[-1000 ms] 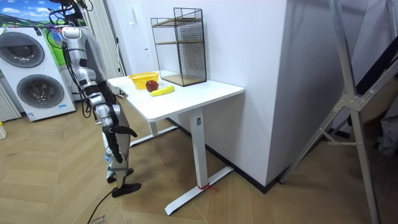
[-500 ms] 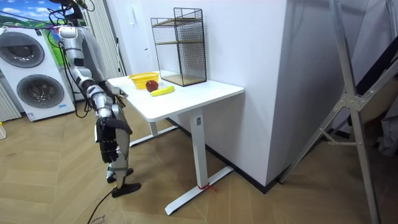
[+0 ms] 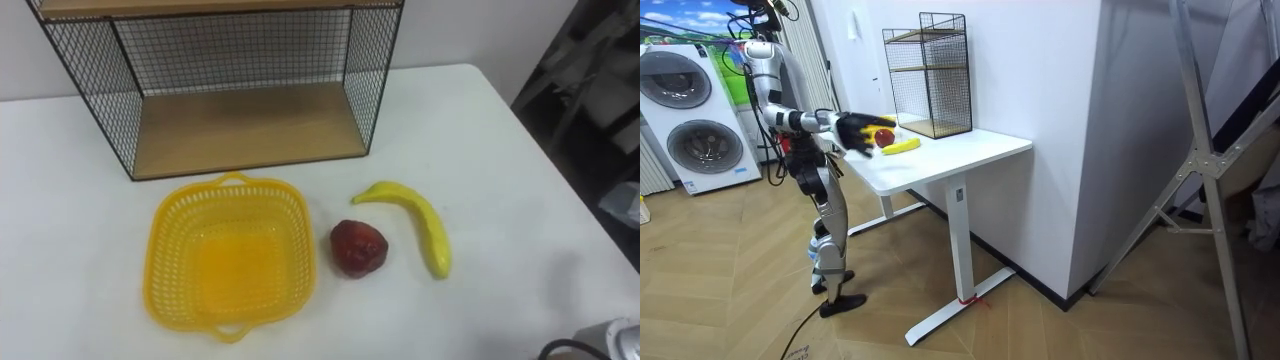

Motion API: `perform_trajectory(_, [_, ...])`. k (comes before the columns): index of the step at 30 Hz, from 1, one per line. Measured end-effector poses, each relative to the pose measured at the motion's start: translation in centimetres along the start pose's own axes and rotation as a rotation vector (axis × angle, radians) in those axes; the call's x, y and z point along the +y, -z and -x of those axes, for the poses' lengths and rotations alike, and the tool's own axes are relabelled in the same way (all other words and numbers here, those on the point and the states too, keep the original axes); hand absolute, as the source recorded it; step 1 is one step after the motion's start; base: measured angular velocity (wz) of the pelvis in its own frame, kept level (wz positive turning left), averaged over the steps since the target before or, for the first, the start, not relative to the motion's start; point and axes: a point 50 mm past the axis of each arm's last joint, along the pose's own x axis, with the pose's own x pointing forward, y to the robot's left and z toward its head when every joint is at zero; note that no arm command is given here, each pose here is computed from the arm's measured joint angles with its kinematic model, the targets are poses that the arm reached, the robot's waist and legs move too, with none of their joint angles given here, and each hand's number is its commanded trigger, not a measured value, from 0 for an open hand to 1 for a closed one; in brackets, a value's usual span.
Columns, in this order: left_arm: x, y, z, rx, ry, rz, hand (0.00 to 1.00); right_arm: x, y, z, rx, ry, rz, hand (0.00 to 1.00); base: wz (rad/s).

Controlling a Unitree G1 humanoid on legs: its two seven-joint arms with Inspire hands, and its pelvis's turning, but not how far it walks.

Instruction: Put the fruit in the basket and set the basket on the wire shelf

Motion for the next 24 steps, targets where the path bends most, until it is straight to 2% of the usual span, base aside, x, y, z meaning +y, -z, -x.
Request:
perform_trajectory(4, [-0.3, 0.0, 0.1, -0.013, 0.021, -0.028, 0.00, 2.5, -1.8, 1.0, -0.084, -0.213, -0.006, 0.00, 0.00])
perform_trajectory(10, [-0.4, 0.5, 0.3, -0.012, 0.032, -0.065, 0.00, 5.2, -1.2, 3.1, -0.106, -0.480, 0.072, 0.00, 0.01])
perform_trajectory(24, [-0.8, 0.5, 0.3, -0.021, 0.052, -0.098, 0.00, 8.4, -1.5, 6.8, -0.149, -0.891, 0.109, 0.00, 0.02])
